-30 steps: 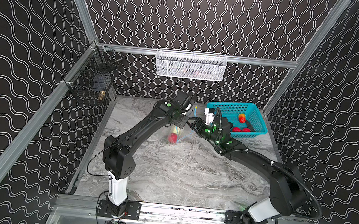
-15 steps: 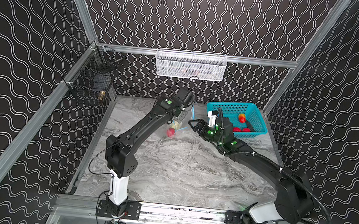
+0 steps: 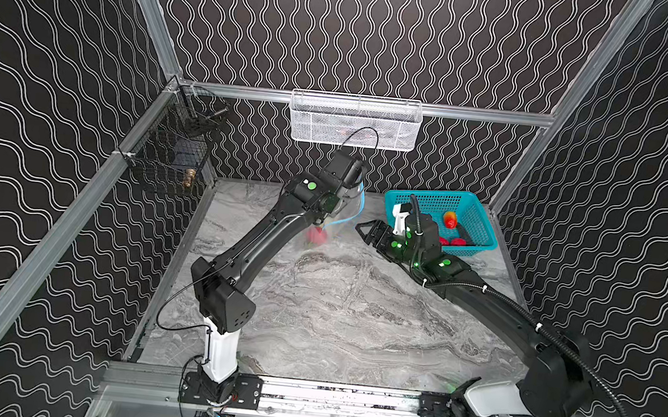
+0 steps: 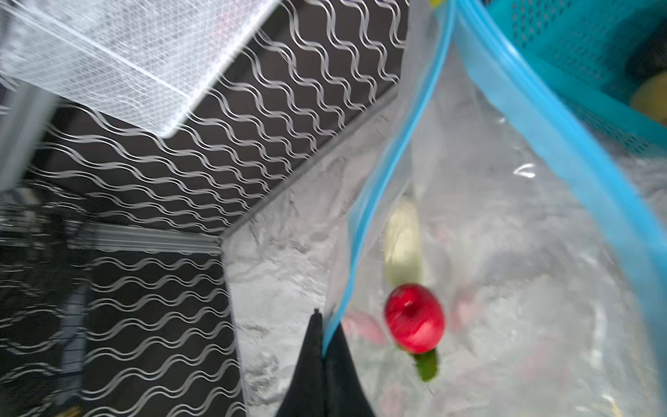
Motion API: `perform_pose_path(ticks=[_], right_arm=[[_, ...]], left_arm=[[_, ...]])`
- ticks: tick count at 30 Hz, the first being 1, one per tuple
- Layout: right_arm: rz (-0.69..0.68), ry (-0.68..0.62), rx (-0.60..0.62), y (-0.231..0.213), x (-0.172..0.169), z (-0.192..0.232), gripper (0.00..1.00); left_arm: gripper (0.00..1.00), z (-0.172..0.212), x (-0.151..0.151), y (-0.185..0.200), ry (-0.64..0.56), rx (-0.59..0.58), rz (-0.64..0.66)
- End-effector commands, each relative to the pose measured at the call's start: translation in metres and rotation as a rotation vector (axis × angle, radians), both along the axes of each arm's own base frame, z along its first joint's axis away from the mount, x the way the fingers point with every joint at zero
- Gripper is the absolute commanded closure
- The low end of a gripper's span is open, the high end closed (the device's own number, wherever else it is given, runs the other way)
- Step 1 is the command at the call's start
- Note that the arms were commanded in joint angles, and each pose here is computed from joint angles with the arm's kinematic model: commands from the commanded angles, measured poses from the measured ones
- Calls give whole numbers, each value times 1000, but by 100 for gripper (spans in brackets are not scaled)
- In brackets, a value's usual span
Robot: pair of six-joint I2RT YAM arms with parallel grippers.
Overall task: Place the food in the zip-top bag and seal the zipper
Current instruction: 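Withdraw the open right gripper from the bag mouth toward the teal basket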
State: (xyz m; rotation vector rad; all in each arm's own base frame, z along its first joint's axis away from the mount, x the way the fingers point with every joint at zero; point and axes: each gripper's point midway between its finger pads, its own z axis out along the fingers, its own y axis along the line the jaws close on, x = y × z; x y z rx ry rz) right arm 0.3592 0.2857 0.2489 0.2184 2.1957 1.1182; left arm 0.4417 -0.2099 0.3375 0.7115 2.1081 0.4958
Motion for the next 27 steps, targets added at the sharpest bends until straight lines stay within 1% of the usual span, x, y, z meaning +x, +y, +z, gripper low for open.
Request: perform_pose_path(ticks=[1,3,5,9,12,15,20,24,27], right_arm=[[-30,44,-13,-5,-1,-12,19],[-36,47,18,-5,-4,-19,19],[-48,52,31,-7,-5,-23,18],[-58,56,19,-9,-5,-21,18],[-68,49,14,-11,-4,-15,18],[-77,47,6,-11,0,-14,18],[-78,47,10,-7,5,-12,18],[-60,1,67,3,13,6,18],[-41,-27,63,15,21,24,18]], left_arm=[[100,21,9,9,-90,92,8],[100,16,8,8,-80,97,-3],[100,4,5,5,-43,90,-18],[100,-21,2,5,10,88,-17],[100,-28,4,8,20,72,-9],[100,-26,8,16,22,52,2],[100,-18,14,40,38,-2,33],[100,-16,6,35,61,-43,-10],[100,-20,1,30,88,-64,-37]])
